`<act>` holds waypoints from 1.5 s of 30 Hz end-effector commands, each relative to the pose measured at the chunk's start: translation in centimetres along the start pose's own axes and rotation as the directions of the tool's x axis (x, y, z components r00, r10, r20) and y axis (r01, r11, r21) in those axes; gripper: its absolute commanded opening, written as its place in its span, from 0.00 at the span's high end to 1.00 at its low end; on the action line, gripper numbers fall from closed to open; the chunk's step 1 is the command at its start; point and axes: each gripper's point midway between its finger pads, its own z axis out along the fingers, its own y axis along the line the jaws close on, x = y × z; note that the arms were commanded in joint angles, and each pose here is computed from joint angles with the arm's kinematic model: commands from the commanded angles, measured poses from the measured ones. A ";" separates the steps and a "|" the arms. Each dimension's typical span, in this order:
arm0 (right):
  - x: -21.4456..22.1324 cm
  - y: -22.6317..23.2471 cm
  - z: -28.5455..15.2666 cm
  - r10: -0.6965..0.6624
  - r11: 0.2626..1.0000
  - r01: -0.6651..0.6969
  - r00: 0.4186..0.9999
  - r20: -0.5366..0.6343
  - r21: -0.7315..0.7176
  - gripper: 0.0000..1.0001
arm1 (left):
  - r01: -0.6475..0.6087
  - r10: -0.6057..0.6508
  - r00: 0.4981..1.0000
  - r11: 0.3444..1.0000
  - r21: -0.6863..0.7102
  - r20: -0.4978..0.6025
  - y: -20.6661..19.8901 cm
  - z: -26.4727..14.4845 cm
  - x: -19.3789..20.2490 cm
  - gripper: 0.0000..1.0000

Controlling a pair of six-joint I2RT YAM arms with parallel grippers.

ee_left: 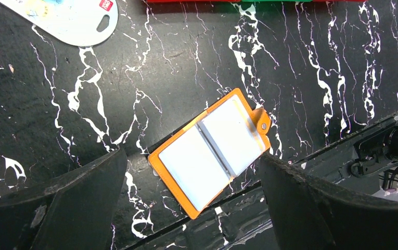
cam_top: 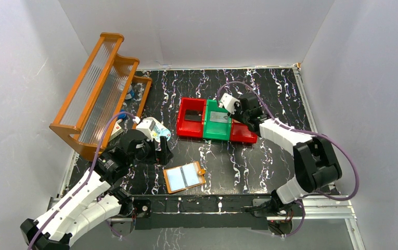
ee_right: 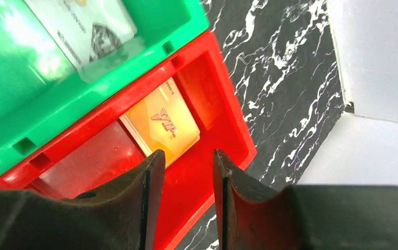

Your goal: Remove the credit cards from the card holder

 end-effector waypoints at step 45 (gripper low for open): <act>-14.2 28.9 -11.9 0.847 0.187 -0.927 0.321 -0.424 -0.326 0.46 | 0.325 -0.346 0.894 0.938 -0.121 -0.283 1.5 5.8 10.3 0.30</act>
